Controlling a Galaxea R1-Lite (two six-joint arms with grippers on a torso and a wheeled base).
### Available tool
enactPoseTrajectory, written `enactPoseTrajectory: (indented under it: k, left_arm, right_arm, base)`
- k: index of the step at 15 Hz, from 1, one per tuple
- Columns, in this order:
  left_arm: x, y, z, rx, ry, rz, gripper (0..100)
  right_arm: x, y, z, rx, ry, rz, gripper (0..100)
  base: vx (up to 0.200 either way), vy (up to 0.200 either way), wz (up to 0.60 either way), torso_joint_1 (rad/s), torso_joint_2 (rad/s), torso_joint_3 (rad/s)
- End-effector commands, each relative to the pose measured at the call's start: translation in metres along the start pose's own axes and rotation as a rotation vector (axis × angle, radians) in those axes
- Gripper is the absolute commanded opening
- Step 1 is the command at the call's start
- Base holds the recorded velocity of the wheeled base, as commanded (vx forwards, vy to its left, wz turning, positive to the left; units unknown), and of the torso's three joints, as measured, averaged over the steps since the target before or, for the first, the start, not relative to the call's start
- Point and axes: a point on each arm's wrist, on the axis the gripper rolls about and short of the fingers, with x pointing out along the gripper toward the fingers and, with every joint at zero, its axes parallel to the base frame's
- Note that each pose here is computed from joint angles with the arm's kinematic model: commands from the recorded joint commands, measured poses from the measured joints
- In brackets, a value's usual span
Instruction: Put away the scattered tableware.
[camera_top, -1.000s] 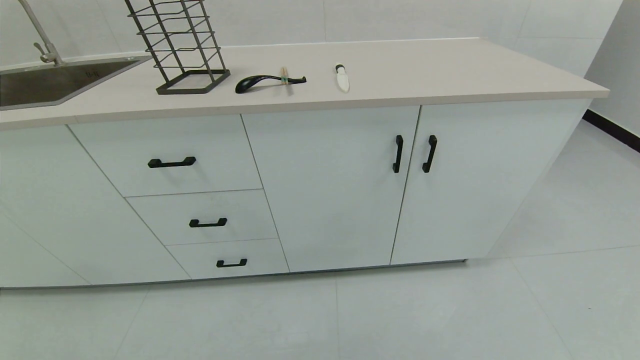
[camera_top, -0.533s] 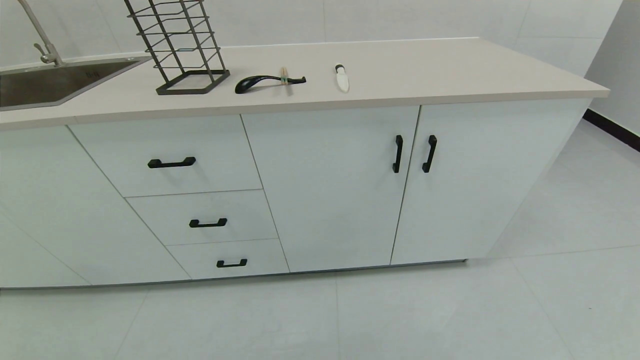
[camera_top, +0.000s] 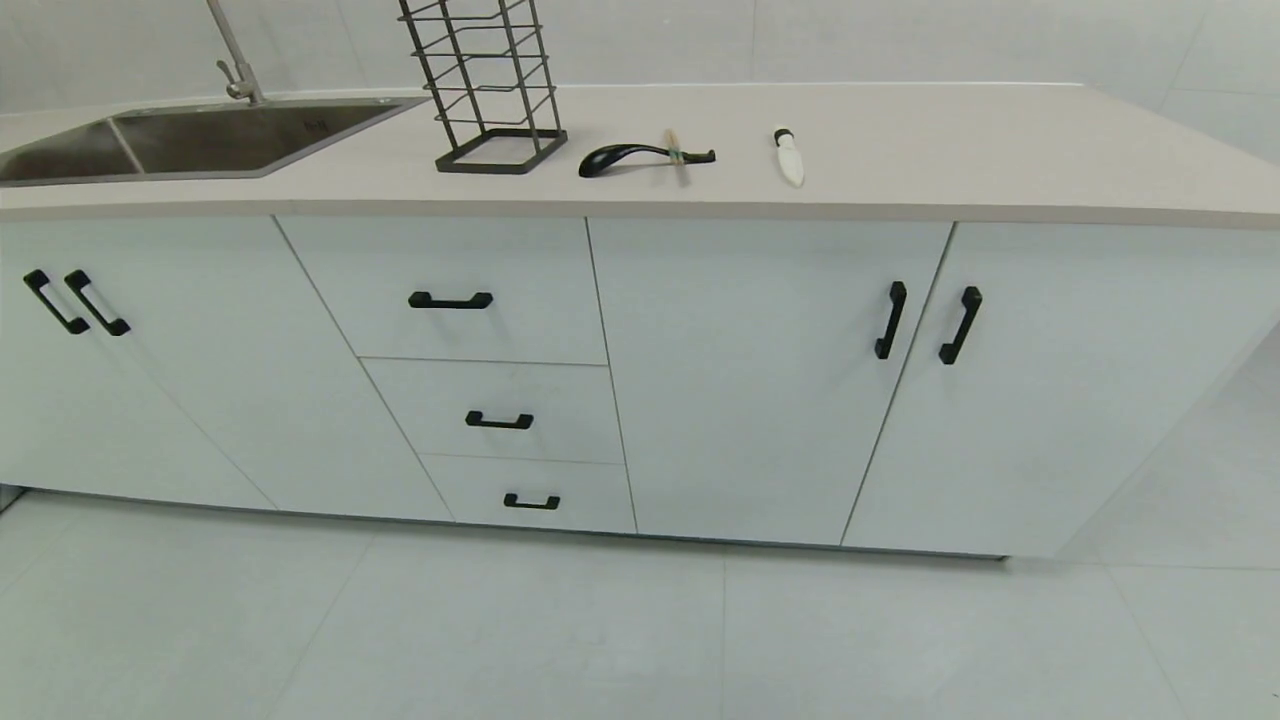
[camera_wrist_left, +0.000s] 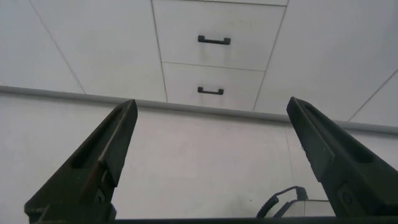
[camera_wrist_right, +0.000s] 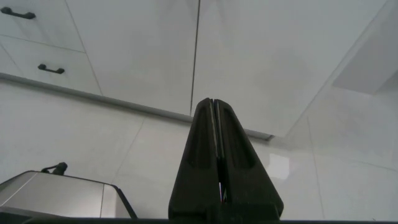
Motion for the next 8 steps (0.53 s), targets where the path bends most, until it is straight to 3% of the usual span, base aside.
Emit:
enactPoseTrajectory:
  k: [1, 7, 8]
  left_arm:
    - [0.0, 0.0, 0.0, -0.001, 0.0, 0.001, 100]
    - [0.0, 0.0, -0.0001, 0.001, 0.001, 0.002, 100]
    - [0.0, 0.0, -0.0001, 0.002, 0.001, 0.002, 100]
  right_arm:
    - [0.0, 0.0, 0.0, 0.002, 0.0, 0.0, 0]
    - [0.0, 0.0, 0.0, 0.005, 0.0, 0.0, 0]
    - [0.0, 0.0, 0.0, 0.005, 0.0, 0.0, 0]
  base:
    - [0.0, 0.0, 0.0, 0.0, 0.0, 0.0]
    - [0.0, 0.0, 0.0, 0.0, 0.0, 0.0]
    - [0.2, 0.0, 0.0, -0.1, 0.08, 0.032]
